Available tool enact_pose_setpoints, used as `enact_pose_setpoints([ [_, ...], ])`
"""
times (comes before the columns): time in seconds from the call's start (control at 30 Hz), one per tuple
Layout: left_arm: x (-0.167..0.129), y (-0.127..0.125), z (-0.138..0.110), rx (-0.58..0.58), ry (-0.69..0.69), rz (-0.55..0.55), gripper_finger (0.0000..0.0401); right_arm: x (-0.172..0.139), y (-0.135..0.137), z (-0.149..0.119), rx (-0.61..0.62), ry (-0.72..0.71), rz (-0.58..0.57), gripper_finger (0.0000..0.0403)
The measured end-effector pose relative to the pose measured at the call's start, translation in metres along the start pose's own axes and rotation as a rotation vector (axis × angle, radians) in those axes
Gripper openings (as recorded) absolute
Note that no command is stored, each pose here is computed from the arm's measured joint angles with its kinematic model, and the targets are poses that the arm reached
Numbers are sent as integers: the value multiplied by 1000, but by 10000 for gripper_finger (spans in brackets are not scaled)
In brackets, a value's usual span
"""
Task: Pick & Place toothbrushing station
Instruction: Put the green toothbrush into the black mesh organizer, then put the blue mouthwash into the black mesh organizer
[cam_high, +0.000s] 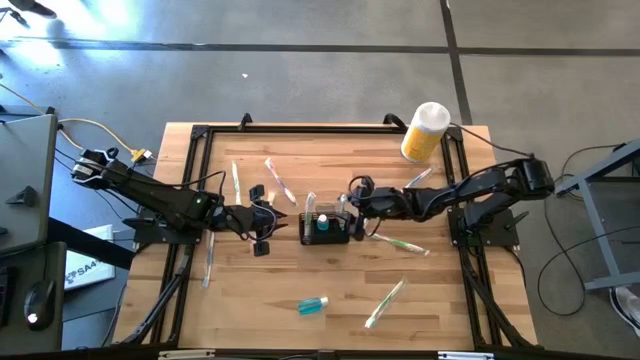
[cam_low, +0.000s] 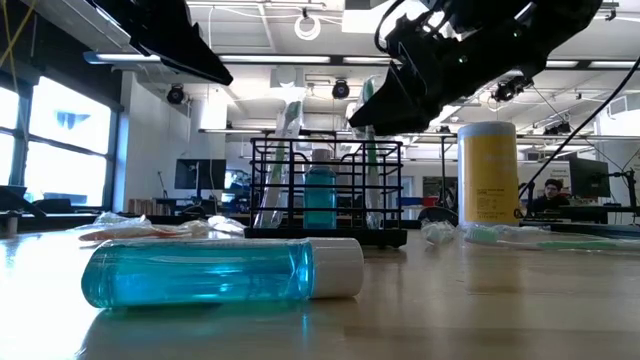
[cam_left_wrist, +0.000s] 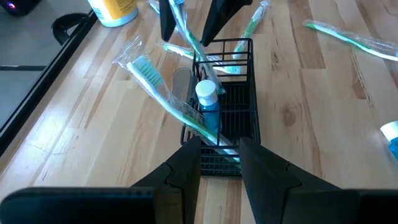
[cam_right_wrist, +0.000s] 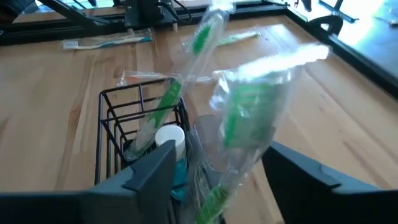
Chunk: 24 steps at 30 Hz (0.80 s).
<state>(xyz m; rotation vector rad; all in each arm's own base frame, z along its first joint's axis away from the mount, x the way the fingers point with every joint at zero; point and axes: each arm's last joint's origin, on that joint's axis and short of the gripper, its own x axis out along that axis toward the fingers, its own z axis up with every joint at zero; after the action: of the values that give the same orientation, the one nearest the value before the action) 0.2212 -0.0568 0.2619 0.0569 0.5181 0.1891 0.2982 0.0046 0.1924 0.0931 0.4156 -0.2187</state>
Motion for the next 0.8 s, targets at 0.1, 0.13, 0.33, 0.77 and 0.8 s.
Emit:
enact_pose_setpoints([
  [0.1, 0, 0, 0, 0, 0, 0, 106, -3, 2, 2, -27, -5, 3, 249],
  [0.13, 0, 0, 0, 0, 0, 0, 106, -5, 2, 3, -29, -6, 3, 253],
  [0.33, 0, 0, 0, 0, 1, 0, 106, -14, 2, 12, -42, -43, 6, 260],
  [0.77, 0, -1, -1, 3, 13, -32, 106, -59, 2, 30, -57, -51, 35, 258],
  [0.8, 0, -1, -1, 3, 16, -47, 106, -63, 3, 30, -62, -47, 46, 258],
])
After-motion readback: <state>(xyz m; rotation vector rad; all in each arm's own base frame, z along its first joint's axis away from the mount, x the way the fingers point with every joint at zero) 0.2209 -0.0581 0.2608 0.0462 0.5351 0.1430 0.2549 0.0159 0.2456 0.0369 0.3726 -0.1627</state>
